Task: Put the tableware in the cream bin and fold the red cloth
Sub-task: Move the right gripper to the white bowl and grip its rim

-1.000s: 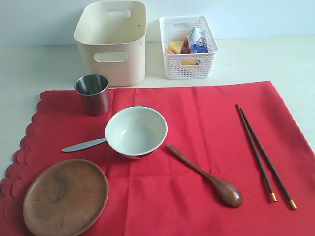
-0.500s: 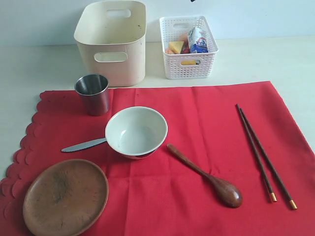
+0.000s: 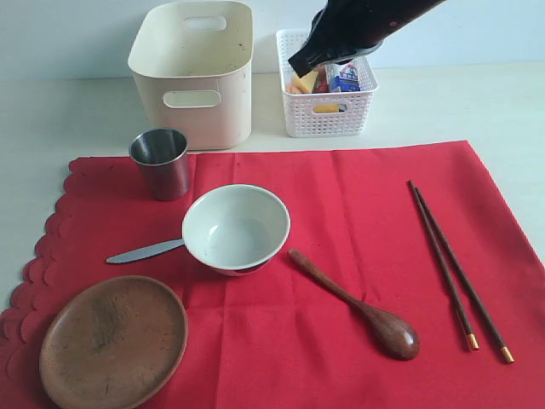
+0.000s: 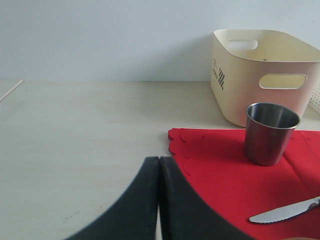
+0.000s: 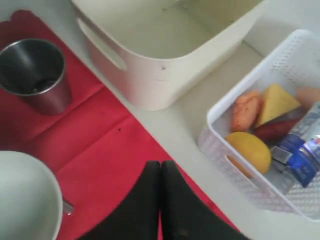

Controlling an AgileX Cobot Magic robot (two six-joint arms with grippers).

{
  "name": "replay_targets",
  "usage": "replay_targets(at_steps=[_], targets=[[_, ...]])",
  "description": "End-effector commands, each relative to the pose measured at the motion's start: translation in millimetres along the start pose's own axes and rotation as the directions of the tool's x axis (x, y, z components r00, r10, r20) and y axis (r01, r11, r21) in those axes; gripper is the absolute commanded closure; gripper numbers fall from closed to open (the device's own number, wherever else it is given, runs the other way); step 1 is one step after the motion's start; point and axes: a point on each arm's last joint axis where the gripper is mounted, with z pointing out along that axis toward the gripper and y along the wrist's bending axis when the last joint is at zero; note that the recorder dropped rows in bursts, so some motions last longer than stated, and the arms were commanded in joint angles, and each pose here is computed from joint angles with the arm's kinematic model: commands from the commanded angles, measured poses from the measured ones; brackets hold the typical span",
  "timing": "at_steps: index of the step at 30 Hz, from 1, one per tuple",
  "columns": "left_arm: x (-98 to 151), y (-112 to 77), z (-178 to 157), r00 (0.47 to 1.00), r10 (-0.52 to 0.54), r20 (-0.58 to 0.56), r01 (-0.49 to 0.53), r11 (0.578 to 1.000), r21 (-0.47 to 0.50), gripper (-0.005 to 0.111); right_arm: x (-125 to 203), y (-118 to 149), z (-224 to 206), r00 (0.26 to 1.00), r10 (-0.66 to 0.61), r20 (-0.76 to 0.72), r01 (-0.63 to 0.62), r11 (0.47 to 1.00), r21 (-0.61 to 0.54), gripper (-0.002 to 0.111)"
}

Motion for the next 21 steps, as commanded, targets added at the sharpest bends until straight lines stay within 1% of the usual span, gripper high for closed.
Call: replay_targets(at_steps=[1,6,9,13,17,19,21], targets=[[-2,-0.2,-1,1.0,0.0,0.015,0.0,1.0,0.004,0.104,-2,16,0,0.999,-0.036,-0.021,0.035,0.998,-0.052,0.108],[-2,-0.2,-1,1.0,0.0,0.015,0.0,1.0,0.004,0.104,-2,29,2,0.997,-0.065,-0.05,0.06,0.994,-0.095,0.108],[-2,-0.2,-1,1.0,0.0,0.015,0.0,1.0,0.004,0.104,7,32,5,0.994,-0.066,-0.084,0.057,0.992,-0.111,0.108],[-2,-0.2,-1,1.0,0.0,0.015,0.0,1.0,0.004,0.104,25,34,8,0.984,-0.099,-0.15,0.084,0.991,-0.105,0.108],[-2,-0.2,-1,1.0,0.0,0.015,0.0,1.0,0.004,0.104,33,35,8,0.984,-0.1,-0.148,0.088,0.992,-0.085,0.108],[-2,-0.2,-1,1.0,0.0,0.015,0.0,1.0,0.004,0.104,33,35,8,0.982,-0.108,-0.155,0.094,0.992,-0.089,0.104],[-2,-0.2,-1,1.0,0.0,0.015,0.0,1.0,0.004,0.104,33,41,10,0.976,-0.142,-0.164,0.127,0.987,-0.097,0.097]])
